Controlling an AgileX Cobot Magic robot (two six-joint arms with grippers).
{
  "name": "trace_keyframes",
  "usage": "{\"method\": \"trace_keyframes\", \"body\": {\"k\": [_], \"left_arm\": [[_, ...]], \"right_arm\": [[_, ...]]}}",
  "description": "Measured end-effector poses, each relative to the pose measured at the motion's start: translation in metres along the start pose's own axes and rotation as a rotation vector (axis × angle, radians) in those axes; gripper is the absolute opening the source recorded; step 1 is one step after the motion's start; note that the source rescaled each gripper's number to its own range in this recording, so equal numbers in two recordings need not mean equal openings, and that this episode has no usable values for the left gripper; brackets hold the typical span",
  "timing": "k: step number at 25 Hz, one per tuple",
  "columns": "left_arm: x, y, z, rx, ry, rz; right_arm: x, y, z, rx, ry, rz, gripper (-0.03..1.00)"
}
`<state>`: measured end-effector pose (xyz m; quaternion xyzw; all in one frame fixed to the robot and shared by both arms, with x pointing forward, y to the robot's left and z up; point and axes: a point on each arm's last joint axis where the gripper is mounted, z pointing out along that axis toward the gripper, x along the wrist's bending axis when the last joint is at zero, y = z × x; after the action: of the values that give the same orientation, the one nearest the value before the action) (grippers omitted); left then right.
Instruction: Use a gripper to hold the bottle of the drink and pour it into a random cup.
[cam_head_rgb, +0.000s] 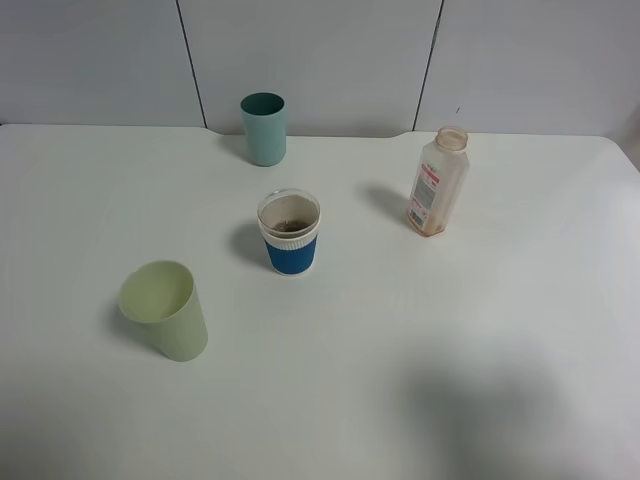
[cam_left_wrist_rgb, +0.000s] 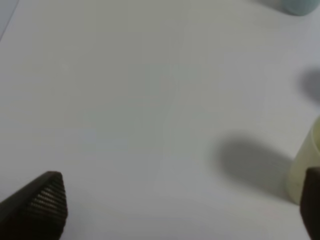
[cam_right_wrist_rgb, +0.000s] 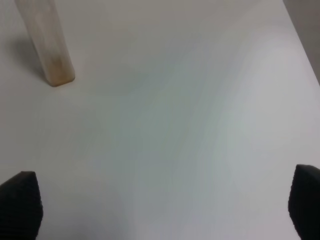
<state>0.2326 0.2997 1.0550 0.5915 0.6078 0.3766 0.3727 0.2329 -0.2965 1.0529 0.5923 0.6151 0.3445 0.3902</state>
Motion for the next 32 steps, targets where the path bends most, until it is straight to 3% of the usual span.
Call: {"method": "trace_keyframes", "body": {"k": [9,32], "left_arm": [[0.0000,0.0000,0.0000,0.000,0.000,0.000],[-0.0002,0.0000,0.0000,0.000,-0.002,-0.001]], "right_arm": [[-0.0030,-0.0003,0.0000,0.002,-0.033,0.064,1.00],[-0.0028,-0.0003,0.0000,0.002,-0.031,0.068,1.00]]}}
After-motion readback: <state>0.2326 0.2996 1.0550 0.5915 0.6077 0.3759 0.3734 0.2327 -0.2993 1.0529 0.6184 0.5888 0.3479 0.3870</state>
